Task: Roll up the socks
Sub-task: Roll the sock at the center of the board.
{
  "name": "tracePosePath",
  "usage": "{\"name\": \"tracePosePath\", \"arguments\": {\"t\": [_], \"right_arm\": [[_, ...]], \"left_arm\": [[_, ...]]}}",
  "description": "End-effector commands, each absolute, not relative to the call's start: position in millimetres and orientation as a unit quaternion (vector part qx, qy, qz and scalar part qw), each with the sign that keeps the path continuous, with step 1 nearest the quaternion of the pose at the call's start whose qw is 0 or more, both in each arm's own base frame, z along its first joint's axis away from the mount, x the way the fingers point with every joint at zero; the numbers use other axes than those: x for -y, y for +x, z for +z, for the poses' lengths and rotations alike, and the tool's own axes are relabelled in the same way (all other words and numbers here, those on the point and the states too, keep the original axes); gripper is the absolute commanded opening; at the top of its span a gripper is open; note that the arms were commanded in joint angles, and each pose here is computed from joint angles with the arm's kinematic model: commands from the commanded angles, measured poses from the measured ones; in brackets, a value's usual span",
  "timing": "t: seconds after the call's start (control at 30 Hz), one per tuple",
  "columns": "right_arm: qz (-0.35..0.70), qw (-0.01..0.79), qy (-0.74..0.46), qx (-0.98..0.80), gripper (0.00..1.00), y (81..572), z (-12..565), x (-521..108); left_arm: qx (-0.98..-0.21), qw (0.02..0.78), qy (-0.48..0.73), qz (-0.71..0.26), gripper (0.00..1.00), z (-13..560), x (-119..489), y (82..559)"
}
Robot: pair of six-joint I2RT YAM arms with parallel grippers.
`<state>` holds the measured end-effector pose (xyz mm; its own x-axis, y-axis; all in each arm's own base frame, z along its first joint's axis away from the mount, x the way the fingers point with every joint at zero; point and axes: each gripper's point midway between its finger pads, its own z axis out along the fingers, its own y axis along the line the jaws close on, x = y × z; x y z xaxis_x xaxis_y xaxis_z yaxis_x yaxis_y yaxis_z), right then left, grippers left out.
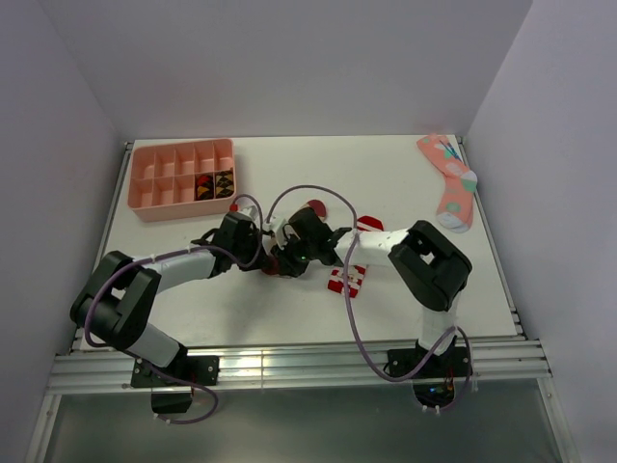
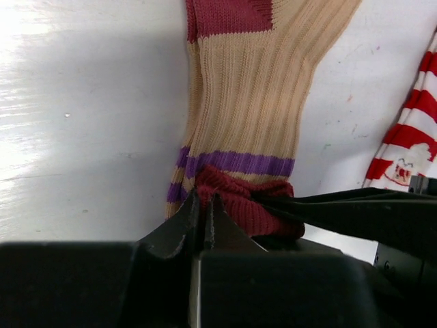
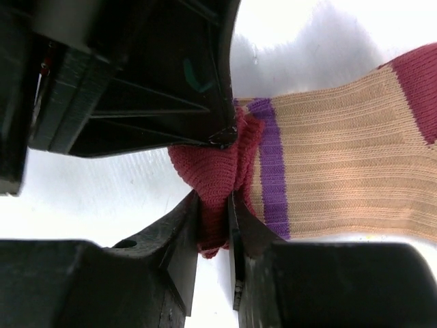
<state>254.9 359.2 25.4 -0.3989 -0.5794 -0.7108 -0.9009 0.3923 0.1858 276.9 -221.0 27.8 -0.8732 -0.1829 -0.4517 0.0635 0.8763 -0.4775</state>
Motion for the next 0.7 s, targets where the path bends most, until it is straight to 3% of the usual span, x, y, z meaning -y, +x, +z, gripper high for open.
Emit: {"name": "tracePosePath", "arguments": {"t": [0.0,0.23,0.43,0.67], "right_arm": [[0.311,0.215,-0.48,-0.792,0.26,237,19,-346],[0.382,0.122,-0.487,-0.776,0.24,221,38,-333],[0.424,0.025,-0.471,-0.773,0.24,213,37,-319],[0.463,-0.058,-0.425,-0.776,0.22,210,29,-313]], "left_arm": [[-0.932,0.255,-0.027,-0.257,0.05,35,227,278],[-0.888,0.347,-0.05,-0.297,0.29,75,228,295],[-0.827,0.447,-0.06,-0.334,0.36,114,222,304],[-0.756,0.537,0.029,-0.374,0.44,139,231,288]]}}
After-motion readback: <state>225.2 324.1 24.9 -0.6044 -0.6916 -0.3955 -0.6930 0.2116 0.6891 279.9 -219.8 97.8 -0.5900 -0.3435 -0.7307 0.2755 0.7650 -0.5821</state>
